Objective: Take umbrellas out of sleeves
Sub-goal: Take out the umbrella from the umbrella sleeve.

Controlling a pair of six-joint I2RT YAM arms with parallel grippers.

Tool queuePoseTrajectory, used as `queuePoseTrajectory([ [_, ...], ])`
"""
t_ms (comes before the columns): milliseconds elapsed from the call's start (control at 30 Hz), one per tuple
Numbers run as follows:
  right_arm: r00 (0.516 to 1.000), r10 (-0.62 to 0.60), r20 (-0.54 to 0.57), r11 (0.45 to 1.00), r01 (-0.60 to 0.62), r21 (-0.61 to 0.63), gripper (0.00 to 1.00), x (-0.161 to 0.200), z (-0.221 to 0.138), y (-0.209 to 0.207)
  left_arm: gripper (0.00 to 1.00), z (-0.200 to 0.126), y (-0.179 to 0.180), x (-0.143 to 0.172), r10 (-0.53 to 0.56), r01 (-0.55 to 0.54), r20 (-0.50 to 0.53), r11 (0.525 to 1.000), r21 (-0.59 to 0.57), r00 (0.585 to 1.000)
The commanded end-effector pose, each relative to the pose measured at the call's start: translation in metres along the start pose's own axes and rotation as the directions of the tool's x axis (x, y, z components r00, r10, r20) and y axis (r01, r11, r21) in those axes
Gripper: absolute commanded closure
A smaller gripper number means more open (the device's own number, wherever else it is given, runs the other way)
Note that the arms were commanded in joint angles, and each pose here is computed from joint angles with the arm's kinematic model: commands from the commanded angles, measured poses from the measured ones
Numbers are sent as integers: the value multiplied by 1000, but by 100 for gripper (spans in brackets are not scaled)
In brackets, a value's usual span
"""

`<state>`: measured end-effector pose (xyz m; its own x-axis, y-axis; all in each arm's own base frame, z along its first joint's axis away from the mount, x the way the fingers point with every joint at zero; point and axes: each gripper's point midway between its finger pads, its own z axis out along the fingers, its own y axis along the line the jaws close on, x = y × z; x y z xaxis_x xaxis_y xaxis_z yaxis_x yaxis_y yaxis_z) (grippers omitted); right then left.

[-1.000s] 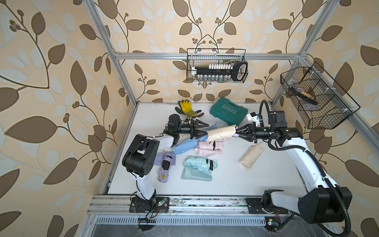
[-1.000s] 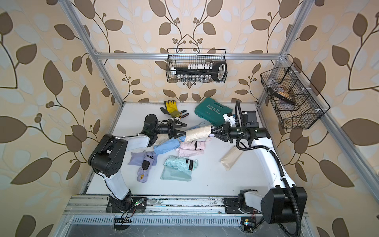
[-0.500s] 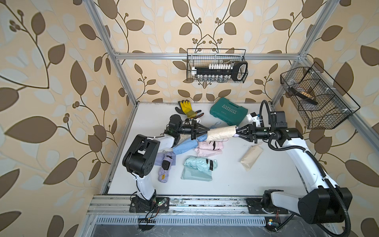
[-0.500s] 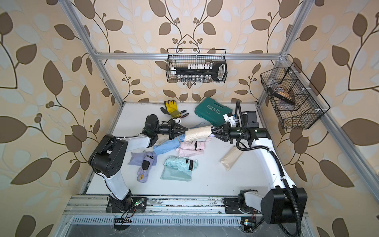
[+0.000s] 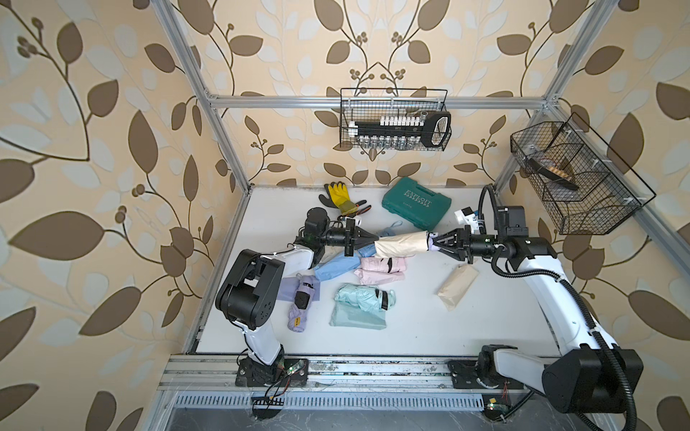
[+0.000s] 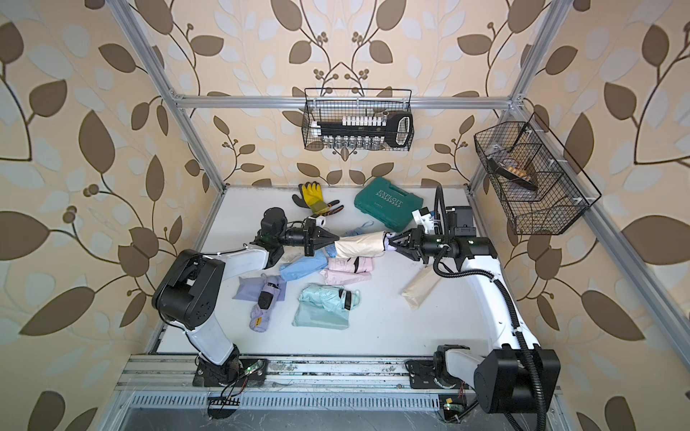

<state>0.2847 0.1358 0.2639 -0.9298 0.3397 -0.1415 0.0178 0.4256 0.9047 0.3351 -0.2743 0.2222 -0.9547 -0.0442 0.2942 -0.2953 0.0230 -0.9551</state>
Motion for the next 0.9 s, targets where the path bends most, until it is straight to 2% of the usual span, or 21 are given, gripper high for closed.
queuePoseTrajectory([
  [0,999,-35,28,999,35,19,94,1,-7,-3,100,-27,-3,-7,49,-49,65,999,-4,997],
  [233,997,-28,66,996,23,83,95,-4,-16,-14,100,-35,13,-13,23,-20,89,999,-31,996],
  [533,992,-37,122,936,-8,352,96,-13,-47,-45,100,-41,35,-24,-21,32,144,997,-73,989],
  [667,994,-31,108,937,-9,350,96,-11,-46,-46,100,-43,28,-30,3,11,161,996,-86,987],
  [867,997,10,73,915,-39,402,96,0,-43,-69,100,-37,10,-45,31,-17,192,997,-76,981],
])
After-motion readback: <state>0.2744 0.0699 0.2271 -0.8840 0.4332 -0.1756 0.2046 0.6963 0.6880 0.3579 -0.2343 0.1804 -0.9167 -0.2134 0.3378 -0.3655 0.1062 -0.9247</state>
